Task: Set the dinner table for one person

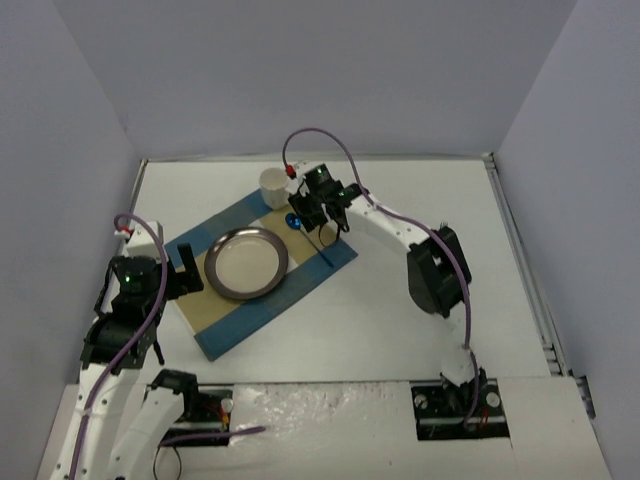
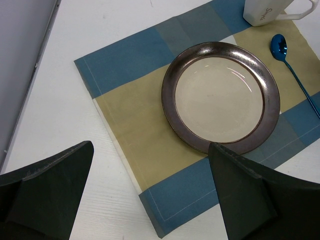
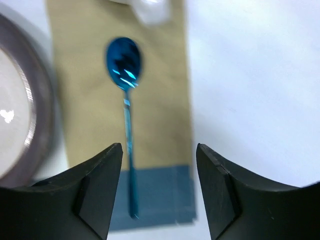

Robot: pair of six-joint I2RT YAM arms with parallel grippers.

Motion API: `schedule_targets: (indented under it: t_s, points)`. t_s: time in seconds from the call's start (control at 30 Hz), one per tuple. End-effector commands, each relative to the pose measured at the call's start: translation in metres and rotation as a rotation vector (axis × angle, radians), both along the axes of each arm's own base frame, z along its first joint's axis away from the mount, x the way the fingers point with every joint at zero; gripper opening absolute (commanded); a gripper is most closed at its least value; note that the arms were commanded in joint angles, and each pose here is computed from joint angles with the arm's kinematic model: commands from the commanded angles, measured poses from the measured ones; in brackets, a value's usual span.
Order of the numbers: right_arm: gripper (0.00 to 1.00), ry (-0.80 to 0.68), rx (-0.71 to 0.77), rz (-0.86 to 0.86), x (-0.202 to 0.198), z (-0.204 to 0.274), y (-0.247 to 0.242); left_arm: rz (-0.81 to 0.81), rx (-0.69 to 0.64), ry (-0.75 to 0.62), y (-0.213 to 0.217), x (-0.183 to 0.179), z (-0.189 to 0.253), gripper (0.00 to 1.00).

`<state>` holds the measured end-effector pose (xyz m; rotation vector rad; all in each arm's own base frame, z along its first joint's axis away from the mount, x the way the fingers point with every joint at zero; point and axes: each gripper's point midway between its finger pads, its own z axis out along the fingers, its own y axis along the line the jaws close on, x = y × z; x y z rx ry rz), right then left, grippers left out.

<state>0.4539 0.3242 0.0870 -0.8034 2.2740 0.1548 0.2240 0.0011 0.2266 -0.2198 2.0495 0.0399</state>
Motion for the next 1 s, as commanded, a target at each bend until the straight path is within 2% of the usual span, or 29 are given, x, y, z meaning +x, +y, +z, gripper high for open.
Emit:
schedule_targets:
  t_s: [0.0,0.23,0.33,0.5,0.77,0.97]
  points:
    - [0.61,-0.098,0.084,-0.248,0.019,0.062,-0.091,-0.009,-0.006,-0.045,-0.002,0.01,0.012,0.97]
    - [0.67,-0.062,0.089,-0.534,0.009,0.039,-0.227,-0.01,-0.011,-0.047,-0.002,0.011,0.012,0.97]
    - [0.67,-0.033,0.179,-0.599,0.003,0.028,-0.276,-0.015,-0.015,-0.051,-0.003,0.011,0.013,0.97]
    - [0.66,-0.021,0.3,-0.629,0.002,0.012,-0.327,-0.025,-0.02,-0.056,-0.005,0.011,0.014,0.97]
    - [0.65,-0.034,0.392,-0.656,0.013,-0.01,-0.379,-0.04,-0.028,-0.056,-0.008,0.011,0.013,0.97]
    - [0.62,-0.01,0.425,-0.557,0.027,-0.03,-0.376,-0.047,-0.032,-0.066,-0.009,0.009,0.016,0.97]
